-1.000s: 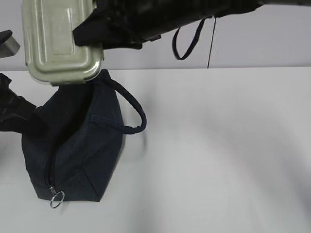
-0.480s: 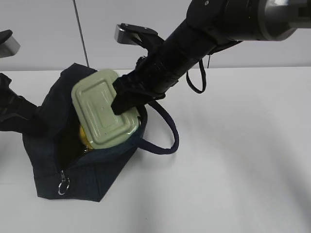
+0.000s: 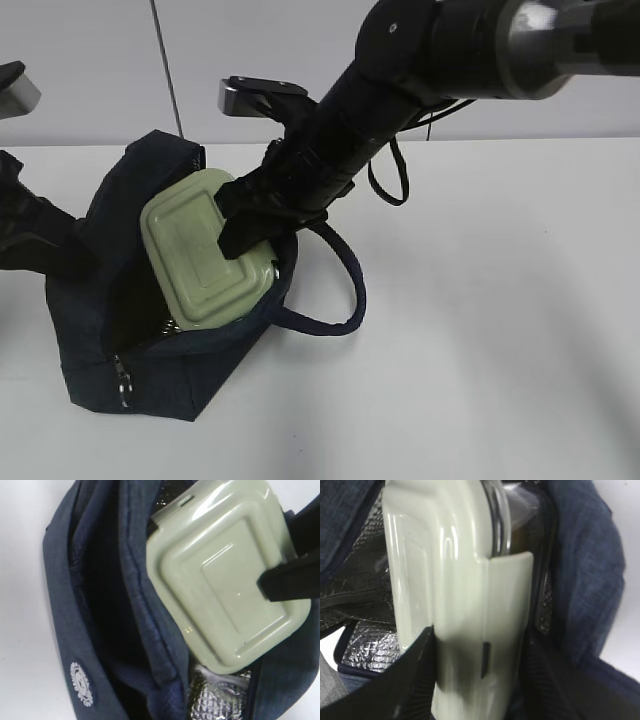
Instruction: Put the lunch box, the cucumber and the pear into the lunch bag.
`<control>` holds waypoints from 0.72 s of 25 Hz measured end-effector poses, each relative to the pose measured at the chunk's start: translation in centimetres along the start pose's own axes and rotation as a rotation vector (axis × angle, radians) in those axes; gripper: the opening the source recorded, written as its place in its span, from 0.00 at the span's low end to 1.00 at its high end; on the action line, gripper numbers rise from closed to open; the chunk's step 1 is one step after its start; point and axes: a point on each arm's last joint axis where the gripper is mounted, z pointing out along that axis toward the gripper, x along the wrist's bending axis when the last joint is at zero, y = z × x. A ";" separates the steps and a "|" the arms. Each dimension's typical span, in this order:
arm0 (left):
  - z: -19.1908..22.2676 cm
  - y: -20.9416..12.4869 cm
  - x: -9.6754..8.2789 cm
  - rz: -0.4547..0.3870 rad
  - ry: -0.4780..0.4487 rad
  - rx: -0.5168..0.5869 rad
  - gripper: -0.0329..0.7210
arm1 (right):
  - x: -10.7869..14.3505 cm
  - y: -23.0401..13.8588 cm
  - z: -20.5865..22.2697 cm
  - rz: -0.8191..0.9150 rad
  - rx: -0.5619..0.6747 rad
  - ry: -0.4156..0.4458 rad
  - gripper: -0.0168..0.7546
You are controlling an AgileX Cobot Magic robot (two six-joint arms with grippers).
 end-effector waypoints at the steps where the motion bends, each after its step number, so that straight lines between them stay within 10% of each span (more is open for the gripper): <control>1: 0.0 0.0 0.0 0.000 0.000 0.000 0.02 | 0.4 0.2 0.3 -0.009 -0.003 0.005 0.48; 11: 0.0 0.1 0.0 0.000 0.005 -0.007 0.02 | 4.0 3.7 -2.2 -0.099 -0.044 0.117 0.68; 18: 0.0 0.1 0.0 0.000 0.005 -0.007 0.02 | 3.2 4.1 -3.9 -0.080 0.041 -0.066 0.68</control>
